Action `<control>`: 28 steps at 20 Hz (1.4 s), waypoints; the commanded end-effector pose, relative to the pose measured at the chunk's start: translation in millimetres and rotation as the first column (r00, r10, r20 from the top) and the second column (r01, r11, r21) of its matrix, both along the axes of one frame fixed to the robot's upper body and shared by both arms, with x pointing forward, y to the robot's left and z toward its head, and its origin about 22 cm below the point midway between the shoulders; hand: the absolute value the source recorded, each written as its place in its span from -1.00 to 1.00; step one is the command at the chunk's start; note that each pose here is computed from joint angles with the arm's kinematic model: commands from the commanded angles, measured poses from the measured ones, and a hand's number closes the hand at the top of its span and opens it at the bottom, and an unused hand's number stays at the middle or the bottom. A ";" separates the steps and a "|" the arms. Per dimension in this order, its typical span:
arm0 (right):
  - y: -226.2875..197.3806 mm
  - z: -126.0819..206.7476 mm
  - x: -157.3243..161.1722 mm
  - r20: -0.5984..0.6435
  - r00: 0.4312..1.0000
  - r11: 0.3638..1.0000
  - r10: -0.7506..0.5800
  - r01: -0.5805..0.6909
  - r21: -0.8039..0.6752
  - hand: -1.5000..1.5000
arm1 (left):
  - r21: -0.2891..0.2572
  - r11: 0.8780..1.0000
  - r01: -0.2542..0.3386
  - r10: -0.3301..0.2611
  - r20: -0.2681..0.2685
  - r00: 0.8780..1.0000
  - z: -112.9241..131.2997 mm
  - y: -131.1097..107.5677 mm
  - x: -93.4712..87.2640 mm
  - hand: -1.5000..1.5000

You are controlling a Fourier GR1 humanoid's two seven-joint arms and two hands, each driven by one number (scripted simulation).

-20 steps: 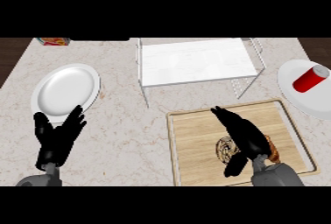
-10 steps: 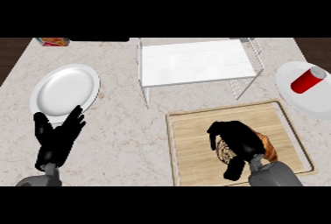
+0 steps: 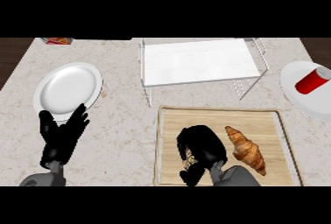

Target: Pick the cupcake from the tray and place it in the tiered shelf

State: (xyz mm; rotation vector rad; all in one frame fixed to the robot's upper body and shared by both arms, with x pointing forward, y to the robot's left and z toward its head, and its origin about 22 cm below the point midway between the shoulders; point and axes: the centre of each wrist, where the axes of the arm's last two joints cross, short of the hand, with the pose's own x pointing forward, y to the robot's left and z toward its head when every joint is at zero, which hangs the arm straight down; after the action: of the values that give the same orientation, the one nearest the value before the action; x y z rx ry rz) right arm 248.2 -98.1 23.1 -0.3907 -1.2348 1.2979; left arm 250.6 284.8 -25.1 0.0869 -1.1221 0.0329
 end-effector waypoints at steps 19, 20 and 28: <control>58.9 250.1 -46.8 0.440 0.807 0.900 -0.395 0.243 0.362 1.00 | 0.017 1.000 -0.015 0.015 -0.019 1.000 0.3 -5.0 -3.9 0.00; 53.6 261.3 -45.3 0.452 0.792 0.893 -0.411 0.251 0.373 1.00 | -0.001 1.000 -0.020 0.020 -0.010 1.000 2.8 11.6 -4.6 0.00; 30.1 300.2 5.3 0.419 0.757 0.844 -0.502 0.322 0.429 1.00 | 0.011 1.000 -0.010 0.010 -0.003 1.000 -0.6 17.1 -11.9 0.00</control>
State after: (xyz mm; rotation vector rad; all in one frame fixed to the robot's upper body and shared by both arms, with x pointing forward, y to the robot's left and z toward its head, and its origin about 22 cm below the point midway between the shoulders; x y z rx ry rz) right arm 239.1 -59.0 301.5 -0.6998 -1.7991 0.6396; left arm 244.3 300.4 -25.0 0.0981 -1.1143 0.0452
